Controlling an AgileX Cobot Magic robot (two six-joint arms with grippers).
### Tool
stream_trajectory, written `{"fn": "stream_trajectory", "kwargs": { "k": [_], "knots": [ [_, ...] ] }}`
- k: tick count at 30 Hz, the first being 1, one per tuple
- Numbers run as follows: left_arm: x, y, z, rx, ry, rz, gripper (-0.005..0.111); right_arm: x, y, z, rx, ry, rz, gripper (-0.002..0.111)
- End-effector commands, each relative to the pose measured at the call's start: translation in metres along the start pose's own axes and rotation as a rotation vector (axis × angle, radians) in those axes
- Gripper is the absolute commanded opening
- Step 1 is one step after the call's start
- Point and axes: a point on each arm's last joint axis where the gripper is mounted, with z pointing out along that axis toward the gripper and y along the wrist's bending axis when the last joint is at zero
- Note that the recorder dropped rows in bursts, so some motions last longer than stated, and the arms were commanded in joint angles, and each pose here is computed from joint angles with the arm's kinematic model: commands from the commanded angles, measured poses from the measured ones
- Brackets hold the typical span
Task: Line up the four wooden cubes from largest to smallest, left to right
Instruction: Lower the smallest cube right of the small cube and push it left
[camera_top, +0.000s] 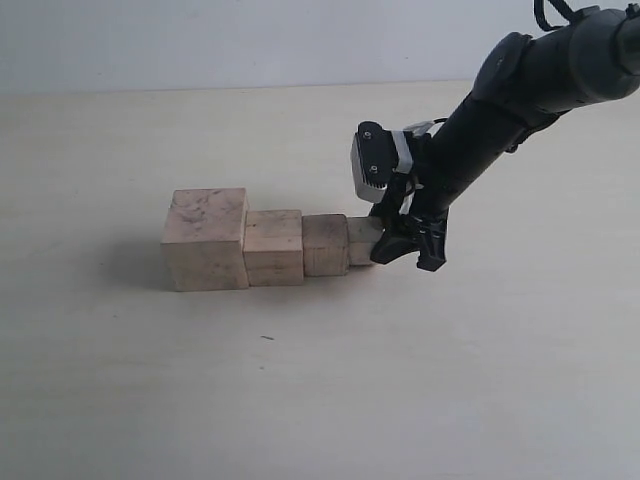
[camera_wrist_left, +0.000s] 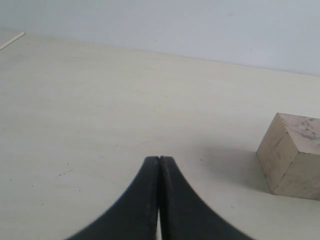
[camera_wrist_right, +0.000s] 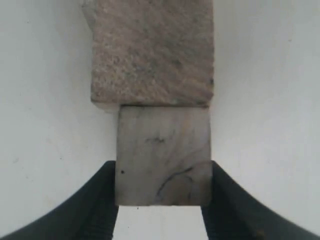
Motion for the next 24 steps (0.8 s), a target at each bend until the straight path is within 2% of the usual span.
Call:
{"fn": "stream_trajectory", "kwargs": {
  "k": [1, 10, 12, 24],
  "knots": [
    [0.0005, -0.0004, 0.0001, 0.007, -0.005, -0.003, 0.000, -0.0008, 0.0008, -0.0010, -0.011, -0.021, 0.006, 0.000],
    [0.0005, -0.0004, 0.0001, 0.007, -0.005, -0.003, 0.000, -0.0020, 0.0015, -0.0011, -0.019, -0.033, 0.033, 0.000],
    [0.0005, -0.0004, 0.0001, 0.007, -0.005, -0.003, 0.000, -0.0020, 0.0015, -0.0011, -0.020, -0.033, 0.037, 0.003],
    [0.0005, -0.0004, 0.0001, 0.007, -0.005, -0.003, 0.000, -0.0016, -0.0004, -0.0010, 0.001, -0.030, 0.071, 0.051]
  ]
}}
